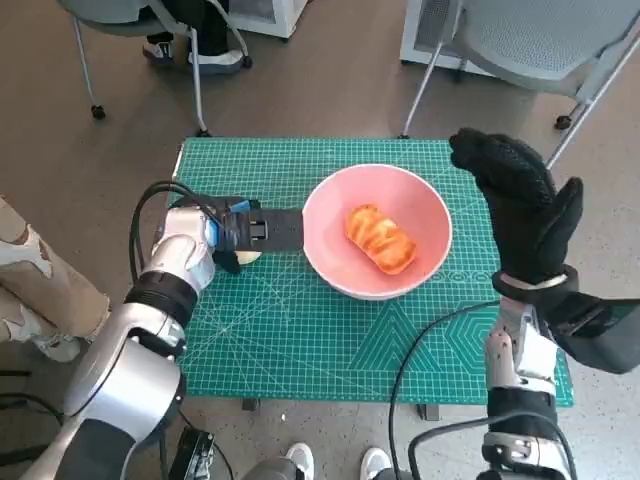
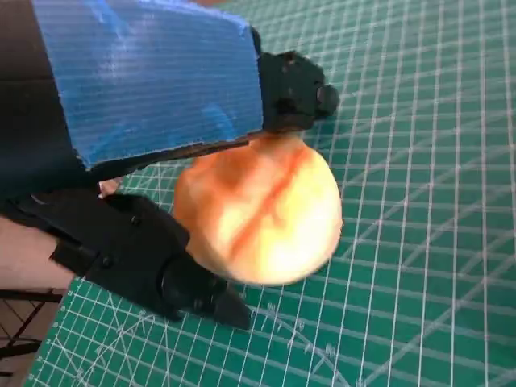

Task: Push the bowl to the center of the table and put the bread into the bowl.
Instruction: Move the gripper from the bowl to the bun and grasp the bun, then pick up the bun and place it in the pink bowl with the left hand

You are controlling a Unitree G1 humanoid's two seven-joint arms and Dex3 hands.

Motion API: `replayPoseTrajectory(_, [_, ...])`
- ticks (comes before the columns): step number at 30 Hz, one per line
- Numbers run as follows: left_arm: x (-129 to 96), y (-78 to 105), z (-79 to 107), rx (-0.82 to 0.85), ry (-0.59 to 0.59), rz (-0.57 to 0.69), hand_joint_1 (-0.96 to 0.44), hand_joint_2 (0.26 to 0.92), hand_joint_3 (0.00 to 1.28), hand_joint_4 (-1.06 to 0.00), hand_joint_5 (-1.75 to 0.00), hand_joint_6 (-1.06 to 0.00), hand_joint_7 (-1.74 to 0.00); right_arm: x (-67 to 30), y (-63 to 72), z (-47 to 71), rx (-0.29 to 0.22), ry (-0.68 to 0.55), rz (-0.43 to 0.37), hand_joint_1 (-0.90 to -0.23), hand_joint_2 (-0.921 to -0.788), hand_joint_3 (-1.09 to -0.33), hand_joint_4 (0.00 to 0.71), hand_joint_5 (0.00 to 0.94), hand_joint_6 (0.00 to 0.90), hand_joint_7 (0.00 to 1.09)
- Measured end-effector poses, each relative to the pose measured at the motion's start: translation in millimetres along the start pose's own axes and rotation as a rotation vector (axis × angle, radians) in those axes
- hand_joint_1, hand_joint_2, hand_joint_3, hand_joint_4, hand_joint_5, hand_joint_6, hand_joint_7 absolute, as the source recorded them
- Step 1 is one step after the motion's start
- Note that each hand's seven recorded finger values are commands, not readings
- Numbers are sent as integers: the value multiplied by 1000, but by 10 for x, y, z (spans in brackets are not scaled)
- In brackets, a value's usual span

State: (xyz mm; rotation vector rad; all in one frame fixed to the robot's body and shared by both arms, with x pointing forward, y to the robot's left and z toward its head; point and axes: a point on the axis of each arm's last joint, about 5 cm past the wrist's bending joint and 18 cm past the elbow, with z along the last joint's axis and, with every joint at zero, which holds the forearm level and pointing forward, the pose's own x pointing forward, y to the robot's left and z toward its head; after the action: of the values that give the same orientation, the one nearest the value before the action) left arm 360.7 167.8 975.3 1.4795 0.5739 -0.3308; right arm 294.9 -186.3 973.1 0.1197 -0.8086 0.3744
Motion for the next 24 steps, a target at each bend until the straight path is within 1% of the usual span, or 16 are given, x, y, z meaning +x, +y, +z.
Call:
replayPoseTrajectory(1, [1,-6,3,-2,4,10,-82,882,34,-613,-799,-657,-906,0,0,1,0,0,0,-637,-921,-740,239,4,65,541])
replayPoseTrajectory(2, [3,-11,5,-3,9,20,-52,895,36,-643,-924,-666,-988,-1,0,2,-1,-1,0,-637,-921,-740,240,4,65,540])
replayPoseTrajectory(4, [6,-22,2,-6,21,50,-26,906,38,-668,-1032,-675,-1059,-2,0,6,-2,-3,1,-637,-921,-740,240,4,66,540])
replayPoseTrajectory(6, [8,-30,-2,-6,29,72,-12,912,39,-681,-1087,-680,-1095,-5,0,9,-3,-4,1,-637,-921,-740,240,4,66,539])
replayPoseTrajectory(7, [9,-32,-3,-6,30,81,-10,913,39,-684,-1098,-681,-1103,-7,0,10,-3,-4,1,-637,-921,-740,240,4,66,539])
replayPoseTrajectory(9, [10,-36,-4,-6,30,95,-2,911,48,-746,-1129,-640,-1090,-10,0,12,-4,-5,1,-637,-921,-739,240,3,67,538])
replayPoseTrajectory(12, [10,-36,-2,-3,24,107,0,916,50,-764,-1138,-609,-1115,-11,-1,12,-4,-5,1,-636,-921,-739,240,3,67,537])
replayPoseTrajectory(17, [10,-36,-1,-1,17,108,1,920,61,-755,-1163,-586,-1131,-11,0,12,-4,-5,1,-636,-921,-740,240,3,68,536])
replayPoseTrajectory(21, [10,-33,-5,1,11,105,1,919,60,-736,-1153,-603,-1148,-10,2,11,-4,-4,2,-635,-921,-740,240,3,68,535])
replayPoseTrajectory(24, [9,-27,-13,2,5,101,1,918,56,-720,-1114,-629,-1180,-10,2,11,-4,-4,2,-634,-921,-740,240,3,69,534])
